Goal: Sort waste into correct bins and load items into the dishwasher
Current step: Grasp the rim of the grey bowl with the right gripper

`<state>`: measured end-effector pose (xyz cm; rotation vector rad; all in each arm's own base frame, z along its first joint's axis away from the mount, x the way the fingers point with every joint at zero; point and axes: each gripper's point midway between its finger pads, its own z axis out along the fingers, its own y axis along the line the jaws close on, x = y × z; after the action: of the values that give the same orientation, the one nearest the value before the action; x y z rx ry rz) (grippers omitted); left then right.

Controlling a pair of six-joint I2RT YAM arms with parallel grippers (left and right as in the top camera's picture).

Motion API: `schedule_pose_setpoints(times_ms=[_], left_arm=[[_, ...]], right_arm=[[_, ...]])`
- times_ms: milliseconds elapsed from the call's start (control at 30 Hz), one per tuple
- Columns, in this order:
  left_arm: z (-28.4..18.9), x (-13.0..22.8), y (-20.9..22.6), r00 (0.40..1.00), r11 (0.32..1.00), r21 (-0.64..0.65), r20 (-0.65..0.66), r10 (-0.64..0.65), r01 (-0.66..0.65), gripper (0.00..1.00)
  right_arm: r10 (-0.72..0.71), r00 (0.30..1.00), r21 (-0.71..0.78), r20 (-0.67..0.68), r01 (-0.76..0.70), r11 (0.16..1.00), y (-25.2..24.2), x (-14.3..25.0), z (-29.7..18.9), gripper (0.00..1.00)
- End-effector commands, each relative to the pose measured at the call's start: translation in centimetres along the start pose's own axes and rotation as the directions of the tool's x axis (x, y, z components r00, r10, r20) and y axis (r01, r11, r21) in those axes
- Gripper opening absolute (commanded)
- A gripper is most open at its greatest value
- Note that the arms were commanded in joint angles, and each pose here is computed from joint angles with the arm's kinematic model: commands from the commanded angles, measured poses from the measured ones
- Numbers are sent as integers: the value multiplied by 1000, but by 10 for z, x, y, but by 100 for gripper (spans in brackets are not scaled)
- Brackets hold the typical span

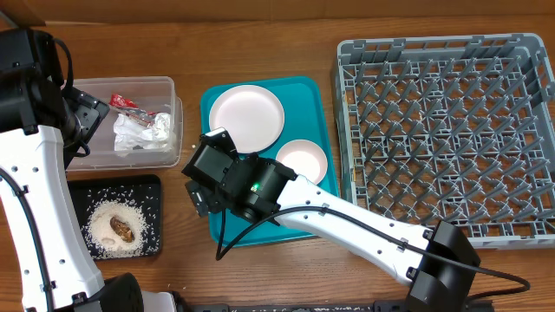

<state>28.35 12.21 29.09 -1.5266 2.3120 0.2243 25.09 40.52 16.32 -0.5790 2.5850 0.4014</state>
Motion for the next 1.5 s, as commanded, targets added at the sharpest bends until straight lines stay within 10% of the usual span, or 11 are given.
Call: schedule_pose_setpoints(times_ms=[0,467,1467], left_arm=[[0,0,0,1000,1000,-2,1,-17,17,100],[0,0,0,1000,1000,-2,1,-17,17,100],[0,0,0,1000,1000,-2,1,-17,17,100]], right_arm=[[49,998,-18,48,-48,999,7,-14,-6,100],[-250,965,-97,-82,242,965,31,32,70,99],[-276,948,2,-161,280,960,10,59,117,46]])
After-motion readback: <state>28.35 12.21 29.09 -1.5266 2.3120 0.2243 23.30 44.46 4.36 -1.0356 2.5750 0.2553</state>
